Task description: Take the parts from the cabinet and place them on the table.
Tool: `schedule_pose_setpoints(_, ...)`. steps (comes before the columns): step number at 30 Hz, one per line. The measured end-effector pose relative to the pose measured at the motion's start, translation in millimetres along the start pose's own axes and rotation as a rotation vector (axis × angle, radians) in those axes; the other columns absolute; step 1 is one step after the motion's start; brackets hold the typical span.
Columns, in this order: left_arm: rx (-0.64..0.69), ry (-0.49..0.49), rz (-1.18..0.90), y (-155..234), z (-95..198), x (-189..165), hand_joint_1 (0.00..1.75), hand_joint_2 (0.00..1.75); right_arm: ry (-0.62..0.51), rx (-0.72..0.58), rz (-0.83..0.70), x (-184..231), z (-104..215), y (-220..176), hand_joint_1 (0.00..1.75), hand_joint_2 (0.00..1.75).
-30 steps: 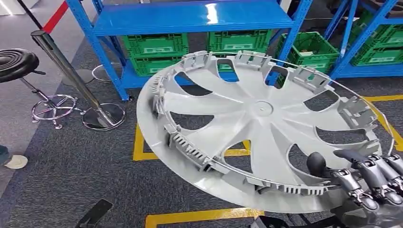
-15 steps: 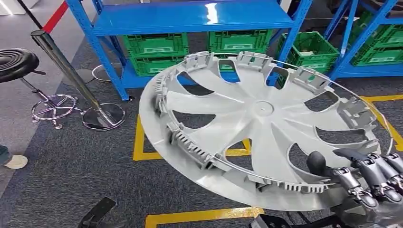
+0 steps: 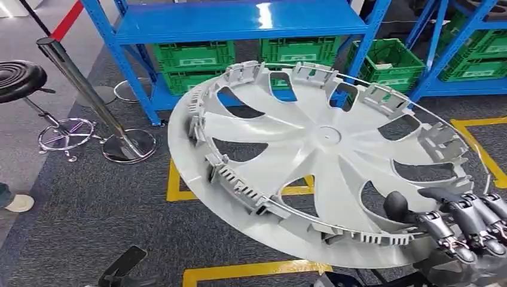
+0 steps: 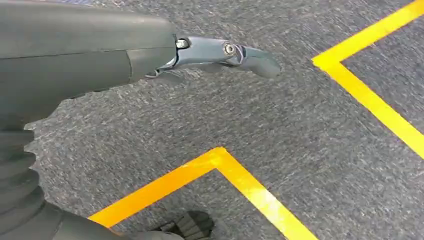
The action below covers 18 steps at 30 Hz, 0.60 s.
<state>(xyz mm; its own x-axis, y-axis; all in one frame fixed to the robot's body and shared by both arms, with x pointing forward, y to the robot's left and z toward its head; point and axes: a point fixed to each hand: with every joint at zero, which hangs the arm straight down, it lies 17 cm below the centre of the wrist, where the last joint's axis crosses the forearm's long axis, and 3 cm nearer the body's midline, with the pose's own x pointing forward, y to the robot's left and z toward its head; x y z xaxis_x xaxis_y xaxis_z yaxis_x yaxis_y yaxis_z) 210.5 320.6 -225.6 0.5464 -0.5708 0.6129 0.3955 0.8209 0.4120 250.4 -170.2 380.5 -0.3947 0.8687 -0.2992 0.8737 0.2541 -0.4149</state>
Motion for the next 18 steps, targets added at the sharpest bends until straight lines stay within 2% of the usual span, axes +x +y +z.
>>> schedule_pose_setpoints(18,-0.011,-0.006,-0.003,-3.2,0.6,1.2,0.00,1.75,-0.015,0.003,-0.005,3.5,0.9,1.1,1.75,1.75)
